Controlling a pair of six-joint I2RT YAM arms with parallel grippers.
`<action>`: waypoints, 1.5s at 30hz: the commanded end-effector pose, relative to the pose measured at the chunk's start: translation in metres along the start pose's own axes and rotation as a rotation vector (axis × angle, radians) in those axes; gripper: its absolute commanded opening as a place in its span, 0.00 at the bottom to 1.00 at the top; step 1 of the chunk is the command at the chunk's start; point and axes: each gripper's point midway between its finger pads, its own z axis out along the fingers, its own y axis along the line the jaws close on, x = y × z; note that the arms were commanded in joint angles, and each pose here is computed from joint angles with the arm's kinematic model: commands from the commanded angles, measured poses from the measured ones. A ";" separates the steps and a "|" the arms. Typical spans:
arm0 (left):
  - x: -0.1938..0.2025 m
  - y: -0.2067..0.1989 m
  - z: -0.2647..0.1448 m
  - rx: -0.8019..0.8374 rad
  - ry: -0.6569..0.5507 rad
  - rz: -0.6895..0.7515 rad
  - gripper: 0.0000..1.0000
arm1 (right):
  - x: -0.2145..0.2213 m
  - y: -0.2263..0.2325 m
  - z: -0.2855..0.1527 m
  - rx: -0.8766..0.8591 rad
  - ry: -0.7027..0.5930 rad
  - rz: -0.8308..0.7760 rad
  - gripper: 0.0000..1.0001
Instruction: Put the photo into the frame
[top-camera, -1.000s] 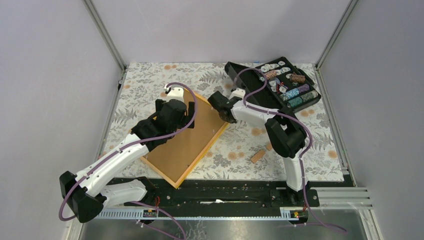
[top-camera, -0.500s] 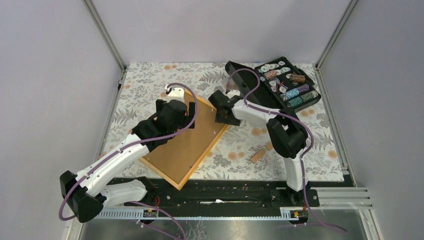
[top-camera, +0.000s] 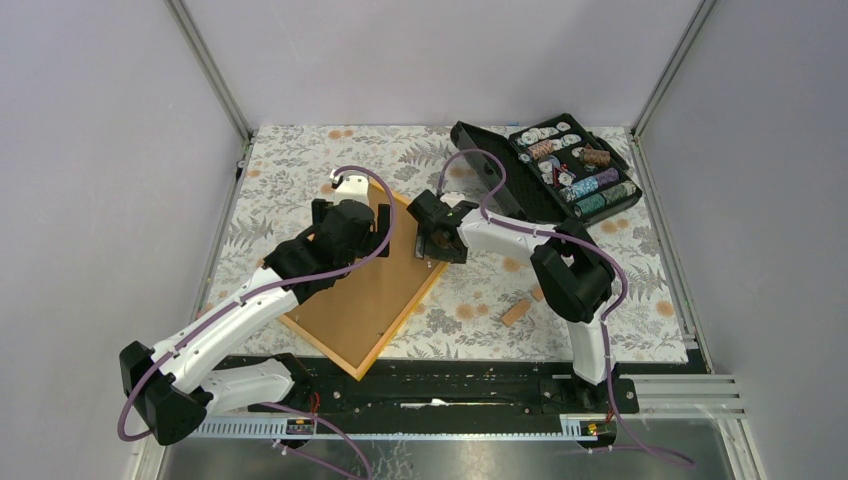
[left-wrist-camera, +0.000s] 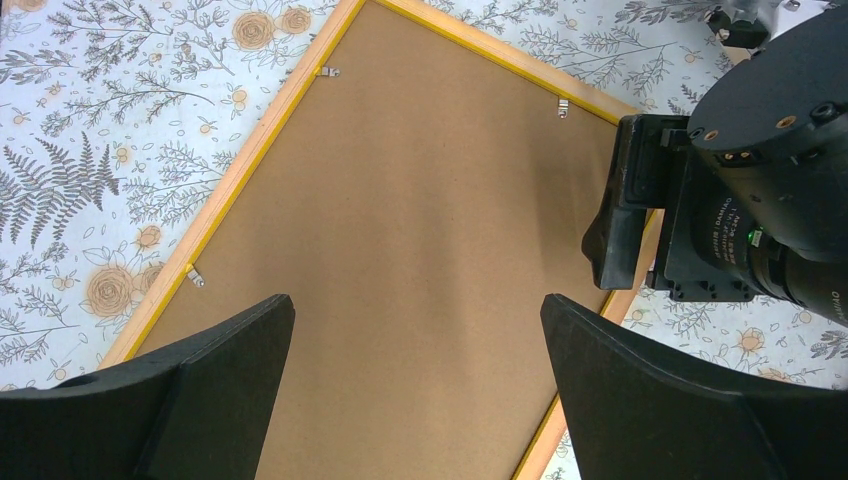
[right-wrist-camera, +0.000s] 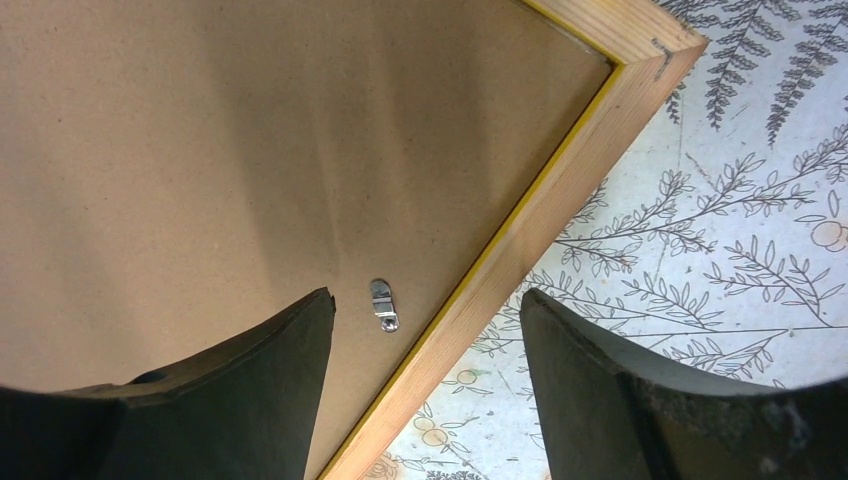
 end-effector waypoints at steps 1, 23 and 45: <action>-0.012 -0.001 -0.001 0.003 -0.047 -0.016 0.99 | 0.007 0.004 -0.001 -0.017 0.016 0.019 0.75; -0.011 -0.002 -0.001 0.008 -0.043 -0.013 0.99 | 0.019 -0.003 0.011 0.035 0.054 0.055 0.44; -0.011 -0.002 -0.003 0.012 -0.048 -0.016 0.99 | -0.020 -0.019 0.003 0.049 -0.036 0.026 0.24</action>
